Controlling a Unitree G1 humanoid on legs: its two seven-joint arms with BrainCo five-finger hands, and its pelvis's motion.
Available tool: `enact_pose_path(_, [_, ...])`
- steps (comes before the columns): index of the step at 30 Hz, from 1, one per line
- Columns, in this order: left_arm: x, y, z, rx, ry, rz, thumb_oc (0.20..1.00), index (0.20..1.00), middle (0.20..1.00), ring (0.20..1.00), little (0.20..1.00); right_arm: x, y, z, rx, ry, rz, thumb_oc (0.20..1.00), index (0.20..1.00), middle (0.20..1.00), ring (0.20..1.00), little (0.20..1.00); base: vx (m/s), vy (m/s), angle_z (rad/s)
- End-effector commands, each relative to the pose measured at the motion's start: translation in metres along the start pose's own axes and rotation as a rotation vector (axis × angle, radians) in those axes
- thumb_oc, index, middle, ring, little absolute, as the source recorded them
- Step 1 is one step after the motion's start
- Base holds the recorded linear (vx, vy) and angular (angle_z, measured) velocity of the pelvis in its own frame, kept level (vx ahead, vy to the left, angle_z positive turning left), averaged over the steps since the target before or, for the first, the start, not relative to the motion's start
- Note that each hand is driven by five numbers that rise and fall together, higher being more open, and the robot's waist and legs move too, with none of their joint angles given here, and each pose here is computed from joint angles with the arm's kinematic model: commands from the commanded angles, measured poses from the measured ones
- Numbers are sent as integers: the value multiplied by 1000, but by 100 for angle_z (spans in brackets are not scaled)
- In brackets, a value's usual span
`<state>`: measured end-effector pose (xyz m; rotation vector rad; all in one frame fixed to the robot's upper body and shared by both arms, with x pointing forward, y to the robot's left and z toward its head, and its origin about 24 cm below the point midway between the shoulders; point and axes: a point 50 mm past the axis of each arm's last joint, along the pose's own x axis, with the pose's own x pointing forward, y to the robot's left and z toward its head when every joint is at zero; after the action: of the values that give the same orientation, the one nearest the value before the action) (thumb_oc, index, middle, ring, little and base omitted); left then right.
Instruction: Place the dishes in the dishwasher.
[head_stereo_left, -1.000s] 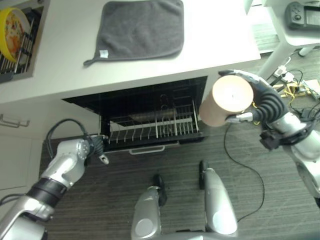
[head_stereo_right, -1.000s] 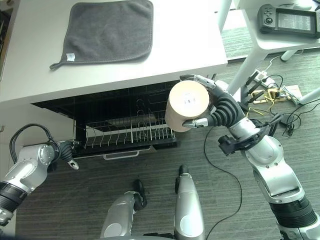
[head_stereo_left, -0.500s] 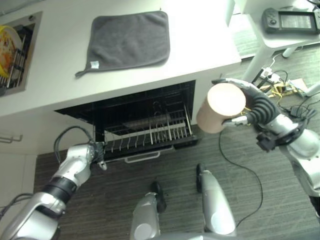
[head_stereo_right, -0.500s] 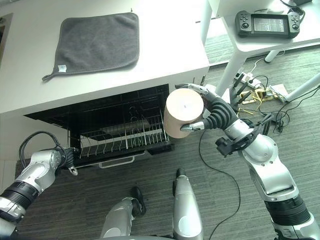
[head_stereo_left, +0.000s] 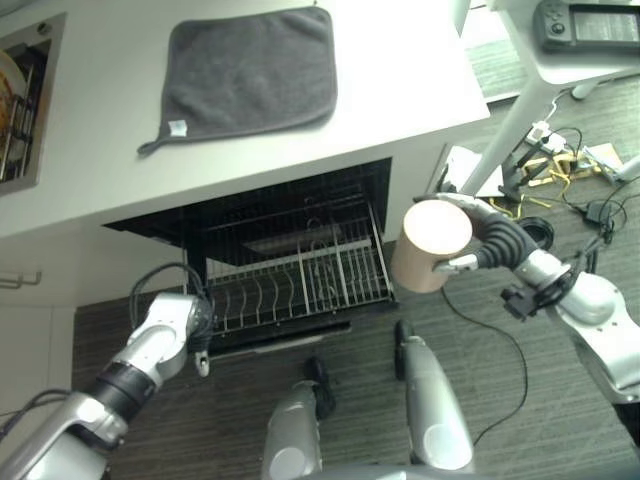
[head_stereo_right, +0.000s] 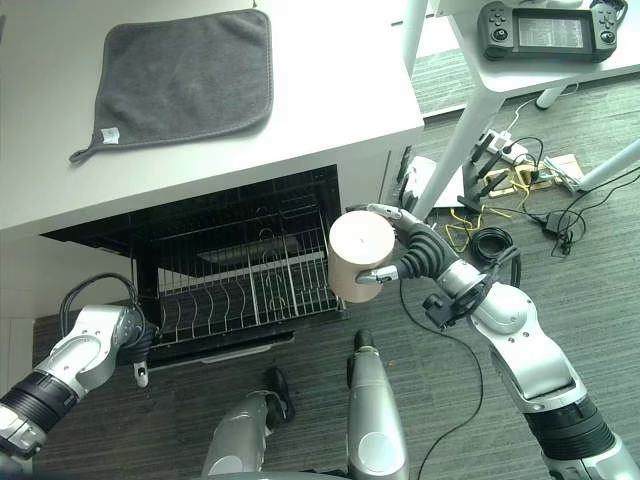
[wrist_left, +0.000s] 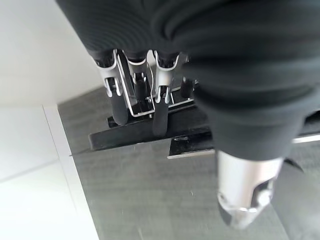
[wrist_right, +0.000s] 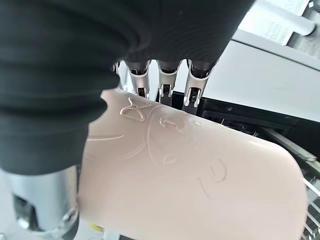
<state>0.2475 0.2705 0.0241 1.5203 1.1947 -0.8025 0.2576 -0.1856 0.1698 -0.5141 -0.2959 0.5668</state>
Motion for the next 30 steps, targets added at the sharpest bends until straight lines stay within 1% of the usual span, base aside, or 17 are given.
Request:
enact_pose_path(1, [37, -153, 29, 54, -149, -665, 1000, 1000, 1000, 1000, 1000, 10, -4, 25, -30, -140, -27, 200, 200, 200, 200, 200, 13, -16, 5])
enact_pose_path(7, [44, -161, 37, -39, -201, -657, 1000, 1000, 1000, 1000, 1000, 30, -4, 9, -23, -80, -38, 200, 200, 200, 200, 200, 20, -4, 10])
enact_pose_path(10, [50, -159, 32, -113, -202, -584, 1000, 1000, 1000, 1000, 1000, 40, -6, 1, -2, -52, -47, 200, 200, 200, 200, 200, 26, 6, 4])
enact_pose_path(11, [52, -153, 28, -155, -211, -525, 1000, 1000, 1000, 1000, 1000, 44, -7, -2, 3, -38, -49, 200, 200, 200, 200, 200, 41, 27, 8])
enact_pose_path(12, [54, -139, 21, -253, -246, -426, 1000, 1000, 1000, 1000, 1000, 52, -8, -4, 15, -13, -50, 200, 200, 200, 200, 200, 38, 66, 17])
enact_pose_path(13, [52, -113, 18, -419, -346, -280, 1000, 1000, 1000, 1000, 1000, 58, -5, -11, 17, 30, -54, 200, 200, 200, 200, 200, 40, 79, 19])
enact_pose_path(14, [47, -97, 17, -487, -395, -214, 1000, 1000, 1000, 1000, 1000, 60, -4, -14, 11, 49, -58, 200, 200, 200, 200, 200, 45, 98, 32])
enact_pose_path(15, [27, -50, 19, -636, -558, 2, 1000, 1000, 1000, 1000, 1000, 61, -1, -24, 8, 96, -78, 200, 200, 200, 200, 200, 29, 58, 30])
enact_pose_path(16, [11, -28, 18, -697, -642, 103, 1000, 1000, 1000, 1000, 1000, 60, -1, -29, 10, 116, -93, 200, 200, 200, 200, 200, 23, 21, 43])
enact_pose_path(17, [-30, 13, 20, -809, -851, 293, 1000, 1000, 1000, 1000, 1000, 57, -2, -39, 22, 153, -136, 200, 200, 200, 200, 200, 3, -61, 57])
enact_pose_path(18, [-67, 35, 15, -902, -1049, 488, 1000, 1000, 1000, 1000, 1000, 52, -4, -52, 38, 184, -179, 200, 200, 200, 200, 200, 1, -69, 69])
enact_pose_path(19, [-70, 37, 15, -907, -1066, 500, 1000, 1000, 1000, 1000, 1000, 51, -4, -53, 39, 187, -185, 200, 200, 200, 200, 200, -2, -93, 61])
enact_pose_path(21, [-104, 49, 9, -973, -1268, 699, 1000, 1000, 1000, 1000, 1000, 51, -8, -66, 60, 222, -241, 200, 200, 200, 200, 200, -1, -86, 33])
enact_pose_path(23, [-121, 52, 4, -1010, -1394, 818, 1000, 1000, 1000, 1000, 1000, 55, -11, -71, 76, 244, -280, 200, 200, 200, 200, 200, -11, -71, 29])
enact_pose_path(25, [-127, 52, 3, -1047, -1466, 852, 1000, 1000, 1000, 1000, 1000, 59, -13, -71, 80, 258, -294, 200, 200, 200, 200, 200, -19, -29, 28])
enact_pose_path(28, [-138, 50, 4, -1112, -1600, 964, 1000, 1000, 1000, 1000, 1000, 64, -16, -79, 99, 308, -343, 200, 200, 200, 200, 200, -24, 4, 12])
enact_pose_path(30, [-141, 50, 6, -1134, -1636, 972, 1000, 1000, 1000, 1000, 1000, 62, -18, -84, 107, 329, -363, 200, 200, 200, 200, 200, -12, 15, 5])
